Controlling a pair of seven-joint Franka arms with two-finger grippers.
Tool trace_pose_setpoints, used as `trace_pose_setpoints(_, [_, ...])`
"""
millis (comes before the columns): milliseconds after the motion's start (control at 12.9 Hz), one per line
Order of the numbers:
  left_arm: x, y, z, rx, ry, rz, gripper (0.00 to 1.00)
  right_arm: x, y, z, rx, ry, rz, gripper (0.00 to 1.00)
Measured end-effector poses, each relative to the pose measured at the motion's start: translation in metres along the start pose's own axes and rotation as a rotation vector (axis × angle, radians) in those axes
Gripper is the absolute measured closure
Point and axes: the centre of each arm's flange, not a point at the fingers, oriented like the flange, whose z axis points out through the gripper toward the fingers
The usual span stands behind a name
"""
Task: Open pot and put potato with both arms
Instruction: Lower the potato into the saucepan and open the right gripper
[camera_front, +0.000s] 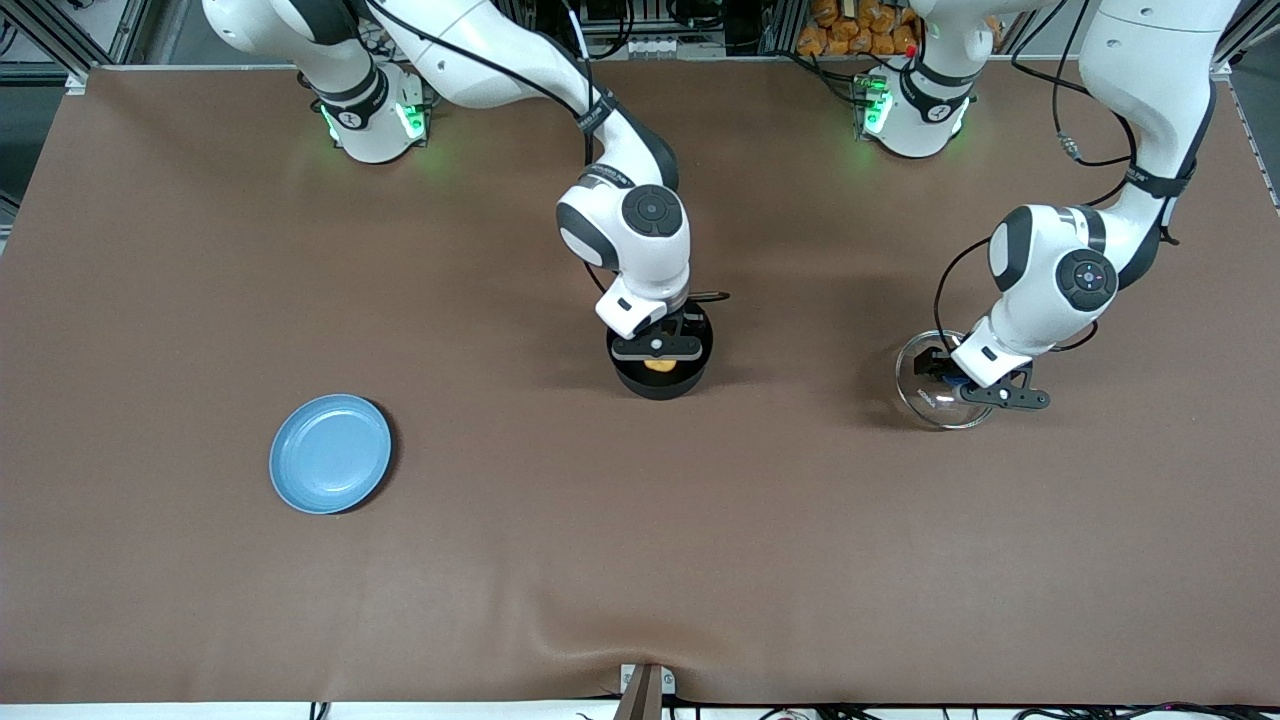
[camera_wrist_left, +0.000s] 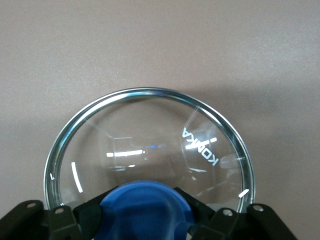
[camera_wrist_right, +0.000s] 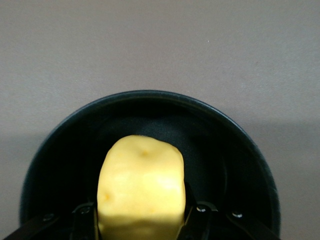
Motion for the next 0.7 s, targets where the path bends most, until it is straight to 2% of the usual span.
trace_pose_setpoints(699, [0.0,0.006,0.022,-0.016,0.021,0.007,0.56,-0.002,0.002,0.027,-0.009,0.009,-0.014,0.44])
